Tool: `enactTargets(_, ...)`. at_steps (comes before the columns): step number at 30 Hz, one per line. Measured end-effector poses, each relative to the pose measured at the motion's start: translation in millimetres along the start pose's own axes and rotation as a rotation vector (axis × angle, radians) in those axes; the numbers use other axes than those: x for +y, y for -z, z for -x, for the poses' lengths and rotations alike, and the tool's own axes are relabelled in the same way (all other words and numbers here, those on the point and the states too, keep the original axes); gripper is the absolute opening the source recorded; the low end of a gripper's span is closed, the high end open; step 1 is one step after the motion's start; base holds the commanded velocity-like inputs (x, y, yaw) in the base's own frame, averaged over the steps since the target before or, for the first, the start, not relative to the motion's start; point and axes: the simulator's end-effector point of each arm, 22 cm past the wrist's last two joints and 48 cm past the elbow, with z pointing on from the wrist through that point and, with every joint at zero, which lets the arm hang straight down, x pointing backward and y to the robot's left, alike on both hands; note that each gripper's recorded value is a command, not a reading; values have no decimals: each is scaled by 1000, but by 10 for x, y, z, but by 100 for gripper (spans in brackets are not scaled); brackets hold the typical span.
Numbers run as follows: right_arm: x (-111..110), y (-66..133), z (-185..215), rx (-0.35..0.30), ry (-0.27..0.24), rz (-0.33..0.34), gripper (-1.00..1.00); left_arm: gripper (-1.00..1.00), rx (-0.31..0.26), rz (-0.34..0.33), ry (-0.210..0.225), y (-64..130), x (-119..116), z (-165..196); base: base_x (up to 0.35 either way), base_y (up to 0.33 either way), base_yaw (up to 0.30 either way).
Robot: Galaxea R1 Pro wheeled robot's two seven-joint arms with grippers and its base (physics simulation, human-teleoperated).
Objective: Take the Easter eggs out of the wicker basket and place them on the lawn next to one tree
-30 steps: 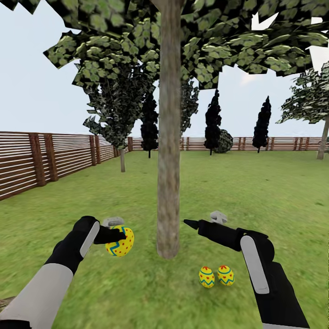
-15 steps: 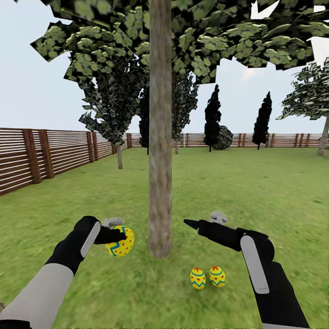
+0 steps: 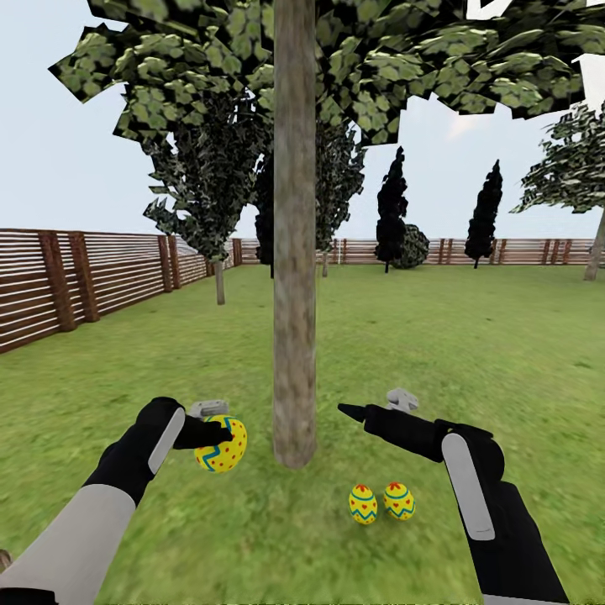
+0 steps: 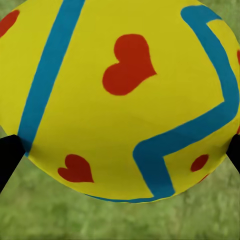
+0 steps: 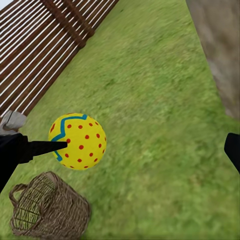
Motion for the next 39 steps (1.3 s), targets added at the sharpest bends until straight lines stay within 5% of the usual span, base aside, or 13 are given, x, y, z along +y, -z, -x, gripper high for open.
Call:
enactTargets(22,-149,-113,-128,32,-27,-16,100,-100,34,4,4,-173,38,-114,7,-5,0)
enactTargets(39,-256,-190,-227,55,-46,-27,100,-100,52,9,7,-303,72,-185,165,-210,0)
